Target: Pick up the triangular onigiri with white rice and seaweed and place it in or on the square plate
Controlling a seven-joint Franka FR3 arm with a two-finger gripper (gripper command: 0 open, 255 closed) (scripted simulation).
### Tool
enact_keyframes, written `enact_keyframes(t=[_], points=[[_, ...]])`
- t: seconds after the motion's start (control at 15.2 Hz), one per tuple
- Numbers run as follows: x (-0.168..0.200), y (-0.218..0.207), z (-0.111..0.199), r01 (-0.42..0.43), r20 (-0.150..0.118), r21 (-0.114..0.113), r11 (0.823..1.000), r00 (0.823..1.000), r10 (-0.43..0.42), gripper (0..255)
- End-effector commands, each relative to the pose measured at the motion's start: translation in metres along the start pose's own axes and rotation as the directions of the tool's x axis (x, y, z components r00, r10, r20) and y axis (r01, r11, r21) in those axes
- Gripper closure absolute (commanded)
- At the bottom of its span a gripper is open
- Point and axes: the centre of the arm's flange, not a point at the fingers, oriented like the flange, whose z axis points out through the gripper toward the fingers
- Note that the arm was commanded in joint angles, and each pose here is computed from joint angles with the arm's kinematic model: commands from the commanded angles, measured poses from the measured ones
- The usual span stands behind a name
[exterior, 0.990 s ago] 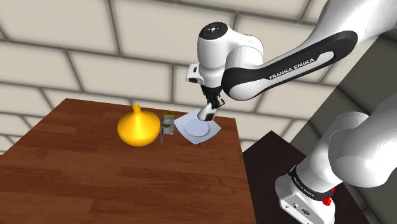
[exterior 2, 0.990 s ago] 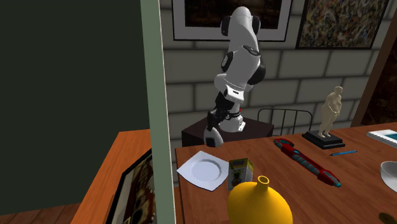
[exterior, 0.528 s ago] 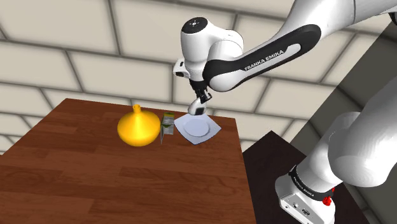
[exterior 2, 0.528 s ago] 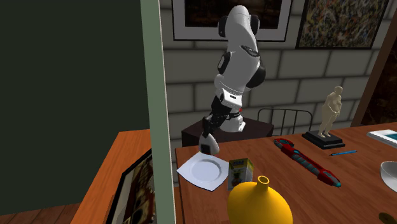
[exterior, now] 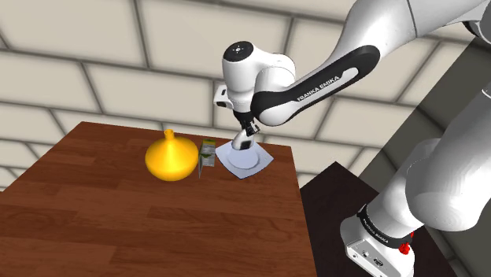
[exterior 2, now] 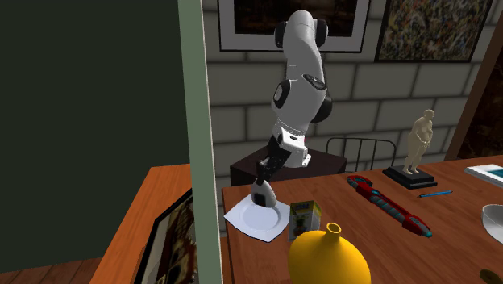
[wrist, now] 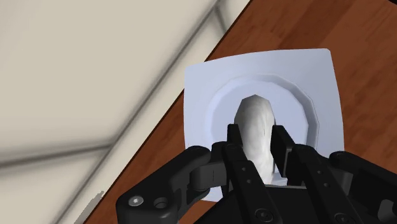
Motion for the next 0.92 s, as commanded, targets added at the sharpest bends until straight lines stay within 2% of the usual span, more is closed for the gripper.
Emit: enact_keyframes(t=[0.0,0.53,0.86], points=[[0.004,-0.002,0.01,0.0,0.0,0.0,1.0,1.0,0.0,255],[0.018,-0.01,0.048,0.0,0.0,0.0,1.0,1.0,0.0,255],[0.018,-0.01,0.048,0.0,0.0,0.0,1.0,1.0,0.0,255]])
